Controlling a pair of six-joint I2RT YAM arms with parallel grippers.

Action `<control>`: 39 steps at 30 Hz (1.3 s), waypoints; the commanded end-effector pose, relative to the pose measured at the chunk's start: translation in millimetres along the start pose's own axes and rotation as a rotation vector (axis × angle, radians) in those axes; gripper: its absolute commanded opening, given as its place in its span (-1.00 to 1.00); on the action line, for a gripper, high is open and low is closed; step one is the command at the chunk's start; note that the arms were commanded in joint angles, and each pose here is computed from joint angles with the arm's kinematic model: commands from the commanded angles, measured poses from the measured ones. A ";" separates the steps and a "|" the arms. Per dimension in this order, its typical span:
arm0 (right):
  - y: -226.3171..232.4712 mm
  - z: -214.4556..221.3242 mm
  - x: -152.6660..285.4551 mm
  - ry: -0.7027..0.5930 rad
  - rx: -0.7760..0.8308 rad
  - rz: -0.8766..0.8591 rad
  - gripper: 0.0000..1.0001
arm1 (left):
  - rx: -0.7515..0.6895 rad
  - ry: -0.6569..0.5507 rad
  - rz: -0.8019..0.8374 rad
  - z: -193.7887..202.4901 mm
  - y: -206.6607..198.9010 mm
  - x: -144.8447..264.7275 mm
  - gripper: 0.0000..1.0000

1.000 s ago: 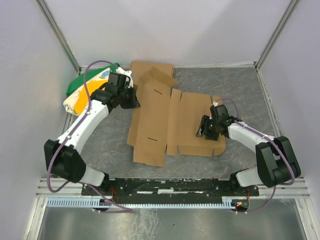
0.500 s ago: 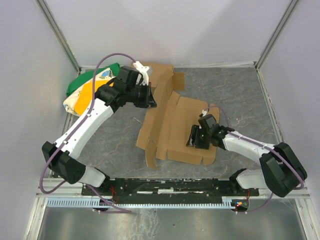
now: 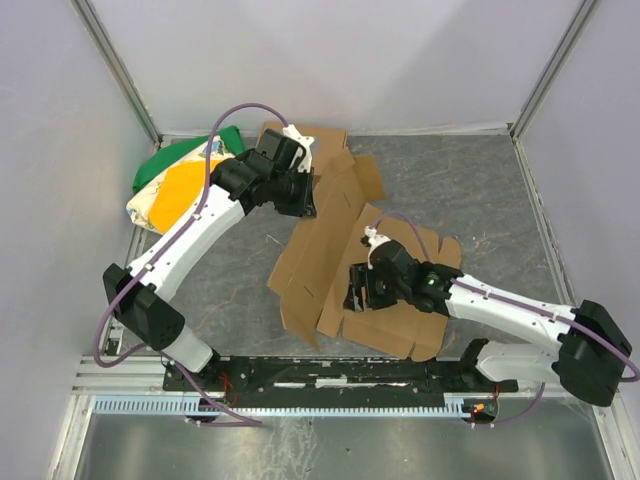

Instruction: Fold the paper box

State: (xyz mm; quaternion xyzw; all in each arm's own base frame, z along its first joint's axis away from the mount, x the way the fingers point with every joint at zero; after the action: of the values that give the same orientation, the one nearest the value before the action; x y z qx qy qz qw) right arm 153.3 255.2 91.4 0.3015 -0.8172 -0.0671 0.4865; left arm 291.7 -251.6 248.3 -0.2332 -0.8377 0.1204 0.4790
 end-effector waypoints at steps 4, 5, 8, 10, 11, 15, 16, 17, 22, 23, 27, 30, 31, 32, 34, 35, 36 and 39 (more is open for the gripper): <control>22.1 -0.4 24.1 0.042 0.467 0.176 0.72 | -0.073 -0.037 -0.043 -21.1 -0.4 10.5 -0.78; 27.4 1.6 25.2 0.036 0.529 0.208 0.72 | -0.073 -0.025 -0.050 -20.1 1.0 8.2 -0.79; 33.4 10.0 21.0 -0.006 0.684 0.292 0.73 | -0.077 0.013 -0.079 -14.5 7.7 0.9 -0.79; 38.0 15.7 11.9 -0.033 0.733 0.286 0.73 | -0.079 0.040 -0.112 -9.2 15.3 -4.0 -0.80; 39.9 18.2 6.2 -0.045 0.736 0.274 0.72 | -0.080 0.051 -0.132 -6.7 19.6 -5.7 -0.81; 54.1 19.2 -10.1 -0.108 0.757 0.202 0.68 | -0.066 0.093 -0.155 8.9 32.0 -9.8 -0.85; 57.9 18.3 -12.6 -0.121 0.764 0.185 0.67 | -0.052 0.095 -0.141 11.6 33.2 -9.8 -0.86; 61.6 17.5 -13.9 -0.131 0.773 0.168 0.67 | -0.031 0.092 -0.113 13.3 32.4 -8.2 -0.86; 83.2 22.3 -12.2 -0.122 0.806 0.046 0.66 | 0.093 0.020 0.081 6.6 18.9 14.6 -0.90; 86.0 23.2 -10.4 -0.124 0.809 0.030 0.66 | 0.107 0.007 0.106 3.6 15.7 20.5 -0.90; 90.4 25.2 -2.0 -0.135 0.832 -0.005 0.65 | 0.154 -0.029 0.171 -7.1 6.3 37.4 -0.91; 90.5 29.1 2.2 -0.128 0.855 -0.024 0.64 | 0.187 -0.047 0.188 -14.5 4.8 44.0 -0.92; 91.6 31.4 3.2 -0.124 0.864 -0.037 0.64 | 0.198 -0.051 0.194 -16.2 4.1 46.0 -0.93; 93.3 34.1 3.9 -0.120 0.872 -0.051 0.64 | 0.216 -0.055 0.197 -18.2 4.4 47.9 -0.93; 97.7 38.3 4.4 -0.124 0.893 -0.069 0.64 | 0.235 -0.065 0.217 -22.6 2.4 51.9 -0.93; 99.6 39.7 3.8 -0.131 0.905 -0.070 0.65 | 0.241 -0.066 0.230 -23.4 0.5 54.2 -0.94; 100.5 41.0 2.3 -0.135 0.916 -0.067 0.65 | 0.247 -0.066 0.237 -24.3 -0.5 55.2 -0.93; 100.8 41.4 -6.4 -0.154 0.945 -0.038 0.66 | 0.259 -0.067 0.242 -24.7 0.1 56.8 -0.94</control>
State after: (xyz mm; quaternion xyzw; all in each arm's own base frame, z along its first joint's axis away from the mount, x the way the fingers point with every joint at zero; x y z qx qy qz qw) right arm 76.1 319.0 101.9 0.4937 -0.7790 0.2758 0.2708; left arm 288.4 -213.7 260.7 -0.2224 -0.7983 0.2491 0.5012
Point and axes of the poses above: each gripper's point midway between its finger pads, its own x axis back along the fingers, its own y axis along the line the jaws close on, z = x × y, the point moved 1 cm from there along x, back along the fingers, and after that the axes turned 9 degrees about x, right-handed, at the moved point
